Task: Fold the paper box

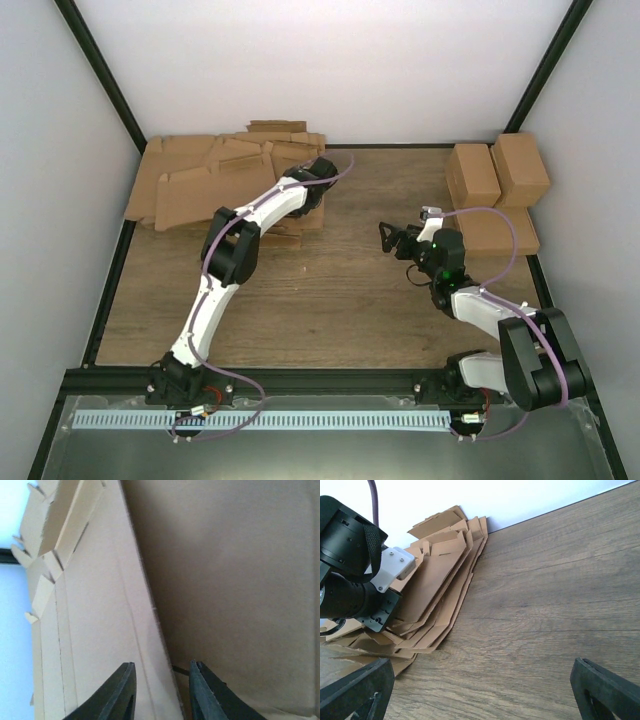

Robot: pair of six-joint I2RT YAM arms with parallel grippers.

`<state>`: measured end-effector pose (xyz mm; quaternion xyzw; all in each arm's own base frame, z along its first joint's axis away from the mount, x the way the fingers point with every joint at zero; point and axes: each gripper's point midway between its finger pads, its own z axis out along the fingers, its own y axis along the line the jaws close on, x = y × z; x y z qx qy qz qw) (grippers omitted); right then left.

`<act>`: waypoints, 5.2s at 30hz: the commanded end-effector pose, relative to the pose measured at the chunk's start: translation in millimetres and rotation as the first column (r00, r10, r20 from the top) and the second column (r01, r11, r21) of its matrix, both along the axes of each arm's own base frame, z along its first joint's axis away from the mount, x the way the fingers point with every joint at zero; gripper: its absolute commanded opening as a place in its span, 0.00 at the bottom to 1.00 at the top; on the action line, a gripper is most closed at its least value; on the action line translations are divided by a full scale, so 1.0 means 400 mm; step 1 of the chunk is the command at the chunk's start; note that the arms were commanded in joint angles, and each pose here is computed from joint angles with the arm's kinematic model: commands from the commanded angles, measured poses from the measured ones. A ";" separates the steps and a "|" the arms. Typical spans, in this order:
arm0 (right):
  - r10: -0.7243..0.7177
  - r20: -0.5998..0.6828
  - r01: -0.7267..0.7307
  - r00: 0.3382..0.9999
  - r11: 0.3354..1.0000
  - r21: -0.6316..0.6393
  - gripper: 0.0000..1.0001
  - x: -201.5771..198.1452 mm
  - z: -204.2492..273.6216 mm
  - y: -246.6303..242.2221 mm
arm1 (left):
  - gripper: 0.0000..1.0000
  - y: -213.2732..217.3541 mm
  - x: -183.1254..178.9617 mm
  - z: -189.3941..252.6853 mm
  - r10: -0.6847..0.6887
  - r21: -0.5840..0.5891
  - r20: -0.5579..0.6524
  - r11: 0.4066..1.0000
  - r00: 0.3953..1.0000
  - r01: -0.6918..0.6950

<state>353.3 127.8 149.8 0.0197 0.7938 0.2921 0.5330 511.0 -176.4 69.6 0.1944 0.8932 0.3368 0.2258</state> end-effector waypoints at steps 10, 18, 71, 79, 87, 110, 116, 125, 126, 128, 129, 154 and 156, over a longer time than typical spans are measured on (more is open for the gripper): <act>-0.002 0.037 0.002 0.999 1.000 -0.001 1.00 0.018 0.042 0.008 | 0.04 0.007 -0.003 0.161 -0.006 0.117 0.126 0.993 0.992 -0.009; -0.003 0.041 0.003 0.999 1.000 0.000 1.00 0.019 0.046 0.007 | 0.04 0.015 -0.049 0.293 -0.009 0.169 0.191 0.985 0.982 -0.024; 0.030 -0.101 -0.028 0.994 0.999 0.025 0.98 0.035 -0.031 0.032 | 1.00 0.046 -0.502 0.358 0.145 -0.960 0.145 0.259 0.979 0.104; -0.008 -0.128 0.019 0.992 0.996 0.084 0.94 0.018 0.004 0.019 | 1.00 0.116 -0.490 0.358 0.173 -0.987 0.111 0.133 0.979 0.089; -0.149 -0.188 0.177 0.971 0.974 0.140 1.00 -0.039 0.071 -0.048 | 1.00 0.116 -0.494 0.348 0.114 -0.975 0.147 0.186 0.983 0.125; 0.352 -0.369 -0.285 0.860 0.932 0.225 1.00 -0.159 -0.163 0.303 | 1.00 0.024 -0.501 0.293 -0.084 -0.988 0.086 0.118 0.993 0.096; 0.420 -0.393 -0.338 0.818 0.904 0.263 0.86 -0.178 -0.210 0.369 | 1.00 0.014 -0.497 0.292 -0.098 -0.989 0.078 0.121 0.992 0.090; 0.470 -0.400 -0.368 0.787 0.878 0.307 0.62 -0.186 -0.245 0.397 | 1.00 0.012 -0.502 0.289 -0.123 -0.986 0.068 0.144 0.990 0.085; 0.475 -0.397 -0.372 0.786 0.875 0.311 0.60 -0.186 -0.245 0.399 | 1.00 0.012 -0.503 0.289 -0.125 -0.986 0.067 0.145 0.990 0.085; 0.478 -0.392 -0.374 0.786 0.873 0.314 0.54 -0.182 -0.245 0.403 | 1.00 0.011 -0.504 0.287 -0.127 -0.986 0.066 0.145 0.990 0.084; 0.478 -0.393 -0.373 0.786 0.873 0.316 0.51 -0.178 -0.245 0.406 | 1.00 0.010 -0.505 0.287 -0.129 -0.986 0.064 0.144 0.990 0.083; 0.479 -0.315 -0.521 0.819 0.851 -0.063 0.01 -0.151 -0.055 0.376 | 1.00 0.033 -0.540 0.432 -0.143 -0.958 0.173 0.207 0.974 0.200; 0.486 -0.335 -0.554 0.807 0.820 -0.145 0.01 -0.153 -0.003 0.366 | 1.00 0.039 -0.540 0.452 -0.139 -0.949 0.195 0.222 0.971 0.222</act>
